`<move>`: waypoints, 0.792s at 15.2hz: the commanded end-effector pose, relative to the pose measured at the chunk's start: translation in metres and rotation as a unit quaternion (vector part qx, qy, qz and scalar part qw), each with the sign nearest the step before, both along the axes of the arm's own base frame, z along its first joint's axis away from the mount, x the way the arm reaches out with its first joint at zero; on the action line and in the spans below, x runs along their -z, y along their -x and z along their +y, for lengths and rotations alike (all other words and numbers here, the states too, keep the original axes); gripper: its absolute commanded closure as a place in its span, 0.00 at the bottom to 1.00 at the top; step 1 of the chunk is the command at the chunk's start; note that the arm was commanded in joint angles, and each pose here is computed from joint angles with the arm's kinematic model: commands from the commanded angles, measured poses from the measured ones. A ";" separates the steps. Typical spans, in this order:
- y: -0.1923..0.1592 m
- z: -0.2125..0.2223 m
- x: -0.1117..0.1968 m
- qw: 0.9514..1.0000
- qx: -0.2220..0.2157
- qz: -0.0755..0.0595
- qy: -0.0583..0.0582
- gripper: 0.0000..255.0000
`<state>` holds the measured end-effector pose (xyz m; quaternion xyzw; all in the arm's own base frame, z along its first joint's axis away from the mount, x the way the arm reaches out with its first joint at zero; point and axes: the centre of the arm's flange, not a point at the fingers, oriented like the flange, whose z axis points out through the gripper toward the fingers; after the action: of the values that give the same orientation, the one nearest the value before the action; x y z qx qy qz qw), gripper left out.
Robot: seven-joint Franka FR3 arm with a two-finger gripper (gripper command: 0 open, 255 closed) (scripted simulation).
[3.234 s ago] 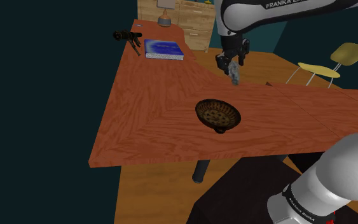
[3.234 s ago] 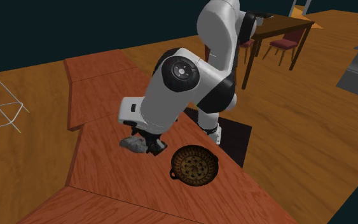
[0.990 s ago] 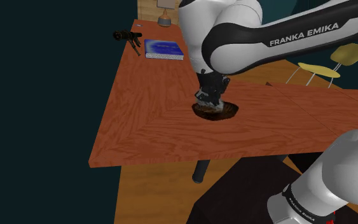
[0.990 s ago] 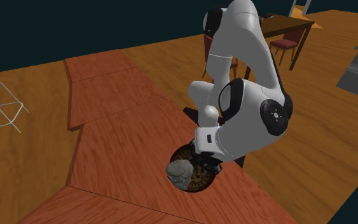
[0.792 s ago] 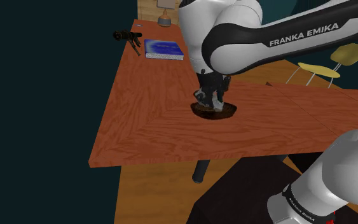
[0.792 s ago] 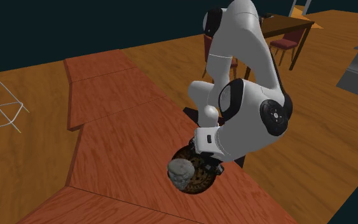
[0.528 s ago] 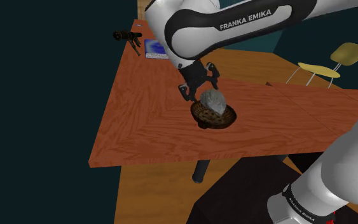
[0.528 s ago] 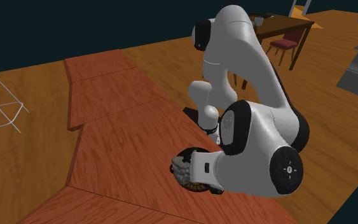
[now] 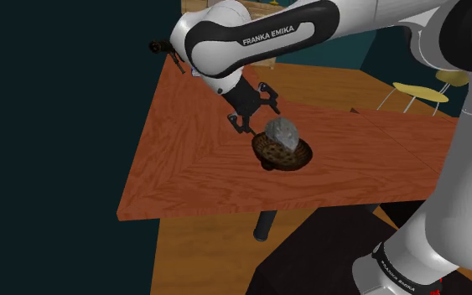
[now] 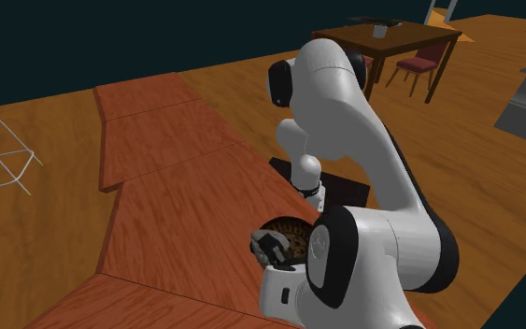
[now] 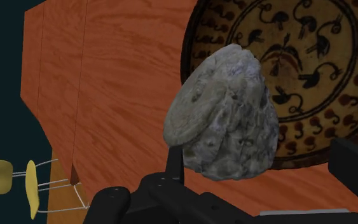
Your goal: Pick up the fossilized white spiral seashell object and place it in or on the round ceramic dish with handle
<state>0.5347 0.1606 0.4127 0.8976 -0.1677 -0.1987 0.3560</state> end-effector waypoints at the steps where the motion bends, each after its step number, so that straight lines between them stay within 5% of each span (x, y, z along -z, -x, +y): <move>1: 0.004 -0.006 0.007 1.000 0.000 0.001 0.000 0.00; 10: 0.008 -0.011 0.012 1.000 0.000 0.001 0.000 0.00; 11: 0.008 -0.011 0.012 1.000 0.000 0.001 0.000 1.00; 12: 0.008 -0.011 0.012 1.000 0.000 0.001 0.000 1.00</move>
<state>0.5309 0.1445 0.4066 0.8945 -0.1687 -0.1800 0.3730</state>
